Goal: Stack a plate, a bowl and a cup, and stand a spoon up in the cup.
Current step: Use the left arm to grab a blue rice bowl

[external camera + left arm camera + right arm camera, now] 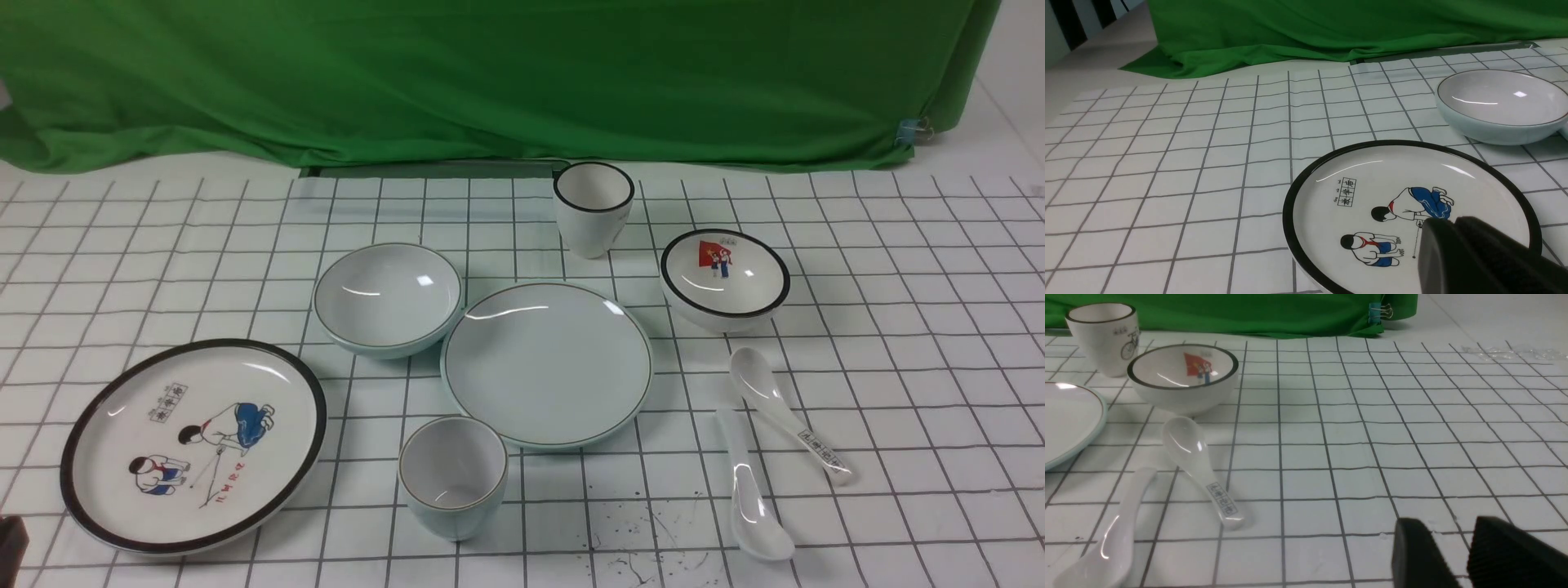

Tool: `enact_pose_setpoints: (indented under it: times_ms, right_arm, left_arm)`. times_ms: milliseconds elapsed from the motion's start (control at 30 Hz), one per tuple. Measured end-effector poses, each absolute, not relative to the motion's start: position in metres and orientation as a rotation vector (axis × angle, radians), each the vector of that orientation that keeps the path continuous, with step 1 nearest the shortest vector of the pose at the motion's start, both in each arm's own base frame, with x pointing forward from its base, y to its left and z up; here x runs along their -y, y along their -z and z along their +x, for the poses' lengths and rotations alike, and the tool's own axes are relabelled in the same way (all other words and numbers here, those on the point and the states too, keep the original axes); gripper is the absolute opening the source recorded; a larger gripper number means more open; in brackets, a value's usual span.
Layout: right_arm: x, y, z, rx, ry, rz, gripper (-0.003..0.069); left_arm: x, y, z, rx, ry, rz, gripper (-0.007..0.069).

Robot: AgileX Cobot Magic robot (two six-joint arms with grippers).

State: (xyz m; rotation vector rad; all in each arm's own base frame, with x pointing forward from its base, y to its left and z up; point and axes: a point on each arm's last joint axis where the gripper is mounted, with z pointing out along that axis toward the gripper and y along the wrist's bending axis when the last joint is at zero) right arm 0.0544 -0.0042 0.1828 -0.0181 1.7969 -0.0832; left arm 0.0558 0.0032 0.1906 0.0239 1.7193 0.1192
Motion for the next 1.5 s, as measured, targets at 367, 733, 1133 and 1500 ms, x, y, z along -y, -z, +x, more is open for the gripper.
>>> enact_pose_setpoints:
  times_ms: [367, 733, 1133, 1500]
  right_arm:
    - [0.004, -0.183, 0.054, -1.797, 0.082, -0.017, 0.0242]
    - [0.004, -0.183, 0.054, -1.797, 0.083, -0.018, 0.0242]
    - [0.004, -0.183, 0.054, -1.797, 0.079, -0.013, 0.0242]
    - [-0.004, -0.183, 0.054, -1.627, -0.783, 0.916, 0.0242]
  left_arm:
    - [-0.003, -0.19, 0.056, -1.72, -0.119, 0.024, -0.0029]
    - [-0.003, -0.19, 0.056, -1.72, -0.122, 0.026, -0.0029]
    - [-0.002, -0.191, 0.056, -1.716, -0.088, 0.0, -0.0029]
    - [0.007, -0.201, 0.057, -1.473, 0.831, -0.791, -0.0029]
